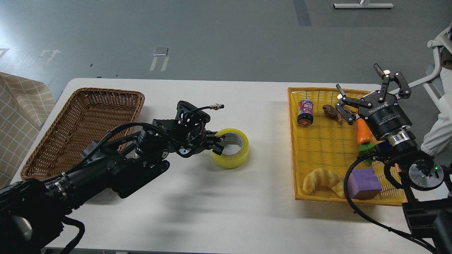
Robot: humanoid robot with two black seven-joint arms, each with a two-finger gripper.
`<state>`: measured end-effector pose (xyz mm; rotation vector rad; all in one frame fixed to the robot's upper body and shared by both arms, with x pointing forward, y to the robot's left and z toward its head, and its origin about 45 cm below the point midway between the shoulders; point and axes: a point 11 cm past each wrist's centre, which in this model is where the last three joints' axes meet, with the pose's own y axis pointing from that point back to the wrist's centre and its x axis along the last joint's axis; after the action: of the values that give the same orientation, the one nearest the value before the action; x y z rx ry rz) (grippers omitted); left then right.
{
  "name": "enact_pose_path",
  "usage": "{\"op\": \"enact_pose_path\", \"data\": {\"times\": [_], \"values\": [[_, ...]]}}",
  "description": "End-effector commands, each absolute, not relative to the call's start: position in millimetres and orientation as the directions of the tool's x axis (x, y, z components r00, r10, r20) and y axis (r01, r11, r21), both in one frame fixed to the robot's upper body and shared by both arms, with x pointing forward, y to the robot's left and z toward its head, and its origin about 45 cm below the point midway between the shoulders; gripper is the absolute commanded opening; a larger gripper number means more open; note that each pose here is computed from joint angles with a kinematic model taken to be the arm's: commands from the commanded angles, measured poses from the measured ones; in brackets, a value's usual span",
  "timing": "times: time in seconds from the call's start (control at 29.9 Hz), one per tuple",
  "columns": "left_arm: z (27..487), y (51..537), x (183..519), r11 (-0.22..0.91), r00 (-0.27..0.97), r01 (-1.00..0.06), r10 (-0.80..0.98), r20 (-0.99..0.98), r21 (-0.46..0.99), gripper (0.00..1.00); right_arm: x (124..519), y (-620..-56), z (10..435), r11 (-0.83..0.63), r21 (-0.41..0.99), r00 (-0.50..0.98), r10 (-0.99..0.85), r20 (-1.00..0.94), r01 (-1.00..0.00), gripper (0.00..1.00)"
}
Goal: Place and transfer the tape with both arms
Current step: 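Lift the tape roll with the left gripper over the wicker basket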
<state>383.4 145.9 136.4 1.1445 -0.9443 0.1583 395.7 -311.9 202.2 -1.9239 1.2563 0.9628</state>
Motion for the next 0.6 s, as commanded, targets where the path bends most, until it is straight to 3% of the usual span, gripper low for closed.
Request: {"op": "enact_pose_path", "data": {"times": [0.0,0.37,0.57], "values": [[149,151,389,0.454,0.606,-0.571,-0.33,0.724,0.684,0.0,396,-311,202,-0.34,-0.118,0.275,-0.464,-0.842,-0.933,1.0],[273,241,446,0.39,0.523,-0.729,-0.213,0.825,0.563,0.0,399,-310,207,-0.344,-0.128,0.287,-0.463,-0.839,-0.93,1.0],[305,307,449,0.289,0.517,-0.787,-0.176,0.838,0.546,0.0,400,-307,209,-0.348,-0.133,0.293,-0.461,-0.838,-0.928,1.0]]}}
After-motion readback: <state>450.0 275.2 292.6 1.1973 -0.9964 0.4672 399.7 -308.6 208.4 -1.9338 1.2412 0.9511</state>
